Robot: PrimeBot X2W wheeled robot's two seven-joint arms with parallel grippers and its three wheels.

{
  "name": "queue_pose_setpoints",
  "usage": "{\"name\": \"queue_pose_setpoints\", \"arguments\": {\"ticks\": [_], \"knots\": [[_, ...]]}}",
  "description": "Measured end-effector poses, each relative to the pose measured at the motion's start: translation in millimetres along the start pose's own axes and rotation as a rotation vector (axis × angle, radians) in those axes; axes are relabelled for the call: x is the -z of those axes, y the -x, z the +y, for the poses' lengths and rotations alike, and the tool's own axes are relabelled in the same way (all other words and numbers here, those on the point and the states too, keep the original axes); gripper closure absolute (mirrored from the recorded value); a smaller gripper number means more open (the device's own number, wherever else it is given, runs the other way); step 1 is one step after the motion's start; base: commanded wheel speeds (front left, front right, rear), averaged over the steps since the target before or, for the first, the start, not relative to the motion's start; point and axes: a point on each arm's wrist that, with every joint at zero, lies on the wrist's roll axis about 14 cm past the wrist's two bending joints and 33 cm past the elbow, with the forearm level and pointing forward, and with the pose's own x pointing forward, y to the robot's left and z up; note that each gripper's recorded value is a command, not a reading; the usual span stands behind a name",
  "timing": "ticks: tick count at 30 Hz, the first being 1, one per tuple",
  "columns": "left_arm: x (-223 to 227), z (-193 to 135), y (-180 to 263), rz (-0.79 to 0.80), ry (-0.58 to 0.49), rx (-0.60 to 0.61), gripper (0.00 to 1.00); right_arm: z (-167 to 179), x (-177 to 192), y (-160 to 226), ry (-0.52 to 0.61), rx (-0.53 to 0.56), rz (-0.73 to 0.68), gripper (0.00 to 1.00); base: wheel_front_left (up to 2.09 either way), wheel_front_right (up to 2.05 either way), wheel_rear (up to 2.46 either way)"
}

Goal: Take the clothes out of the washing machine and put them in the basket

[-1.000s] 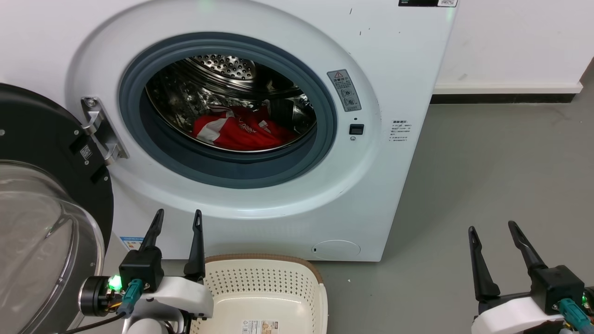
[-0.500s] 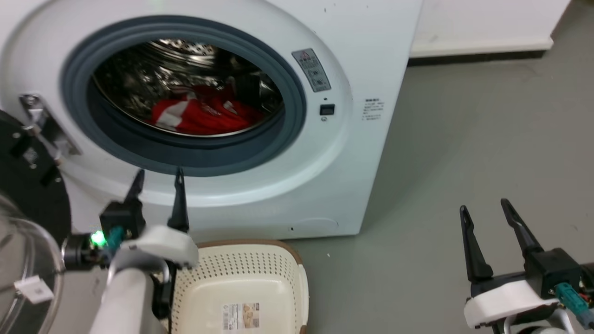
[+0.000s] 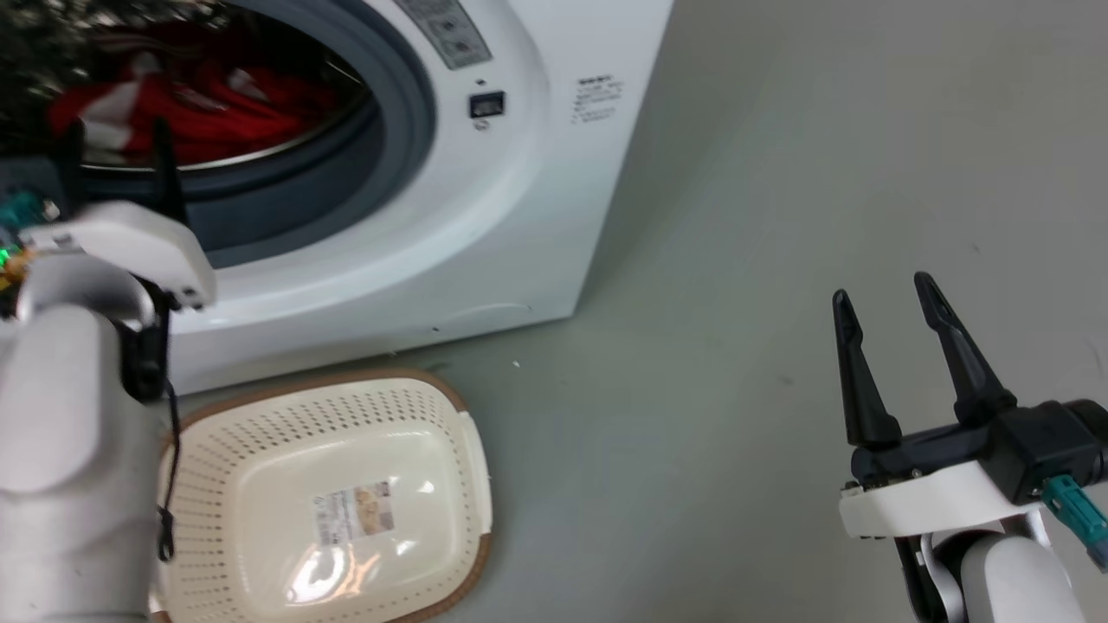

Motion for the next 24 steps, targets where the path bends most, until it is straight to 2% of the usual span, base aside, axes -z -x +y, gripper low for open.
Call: {"name": "queue_pose_setpoints", "arguments": {"ticks": [10,16,24], "knots": [[42.0,-6.0,-87.6,0.207,-0.062,0.036,0.0,-19.4,32.9,-5.5,0.001,0.058,0.082,0.0,0.0,0.0,0.0],[72.4,1.0,-122.3,0.344,-0.082,0.02,0.0,-25.8,42.5,-4.7,0.013,0.077,0.118,0.0,0.0,0.0,0.0],[118.3,4.8,-147.7,0.536,-0.102,0.009,0.0,-33.5,51.8,-1.2,0.027,0.105,0.159,0.0,0.0,0.0,0.0]]}}
